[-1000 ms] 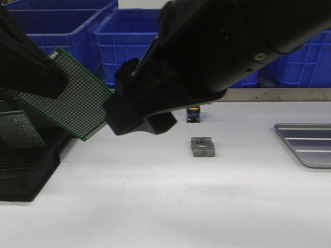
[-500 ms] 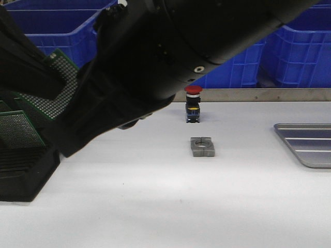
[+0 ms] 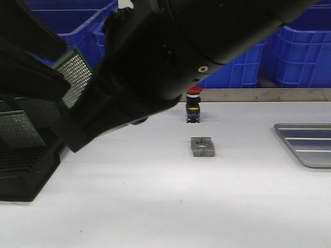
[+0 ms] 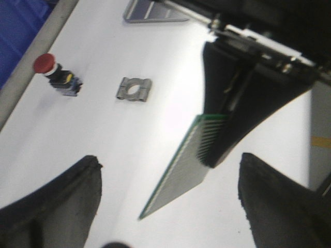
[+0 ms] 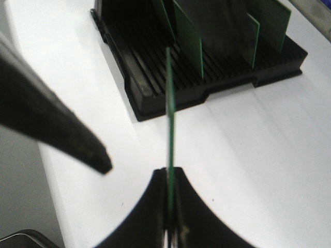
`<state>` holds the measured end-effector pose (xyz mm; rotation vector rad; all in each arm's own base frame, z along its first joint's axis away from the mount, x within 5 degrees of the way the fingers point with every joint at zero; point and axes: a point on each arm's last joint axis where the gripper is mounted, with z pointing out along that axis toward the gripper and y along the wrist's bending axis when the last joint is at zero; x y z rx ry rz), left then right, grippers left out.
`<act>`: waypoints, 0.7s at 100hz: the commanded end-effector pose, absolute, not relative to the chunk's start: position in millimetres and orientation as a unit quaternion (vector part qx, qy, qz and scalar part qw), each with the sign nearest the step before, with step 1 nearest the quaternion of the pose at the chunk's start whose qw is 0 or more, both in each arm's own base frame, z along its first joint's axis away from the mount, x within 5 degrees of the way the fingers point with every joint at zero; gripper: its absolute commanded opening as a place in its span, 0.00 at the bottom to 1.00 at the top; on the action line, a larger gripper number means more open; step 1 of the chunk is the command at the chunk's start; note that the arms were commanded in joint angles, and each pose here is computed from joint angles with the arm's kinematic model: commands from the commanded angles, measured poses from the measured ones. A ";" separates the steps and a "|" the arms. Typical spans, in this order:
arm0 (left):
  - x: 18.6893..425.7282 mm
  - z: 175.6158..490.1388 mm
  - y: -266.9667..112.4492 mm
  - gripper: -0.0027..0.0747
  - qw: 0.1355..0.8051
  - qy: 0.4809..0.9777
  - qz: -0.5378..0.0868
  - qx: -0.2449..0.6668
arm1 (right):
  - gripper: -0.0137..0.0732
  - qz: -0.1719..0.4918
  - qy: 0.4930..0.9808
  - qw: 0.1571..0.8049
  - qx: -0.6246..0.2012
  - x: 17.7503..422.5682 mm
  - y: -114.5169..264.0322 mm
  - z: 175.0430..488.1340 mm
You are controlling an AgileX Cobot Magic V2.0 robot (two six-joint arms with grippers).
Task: Place circuit board on tray
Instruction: 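Release left gripper and carry the board with right gripper toward the silver tray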
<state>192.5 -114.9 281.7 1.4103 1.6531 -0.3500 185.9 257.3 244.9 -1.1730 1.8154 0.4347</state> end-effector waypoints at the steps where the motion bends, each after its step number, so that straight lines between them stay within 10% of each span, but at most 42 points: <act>1: 194.6 302.0 -112.6 0.77 0.503 0.670 -0.125 0.532 | 0.08 0.183 0.745 0.471 -0.435 194.6 248.2 265.6; 70: 192.9 306.8 -110.4 0.77 0.515 0.667 -0.113 0.526 | 0.08 0.056 0.924 0.378 -0.008 294.5 46.1 248.4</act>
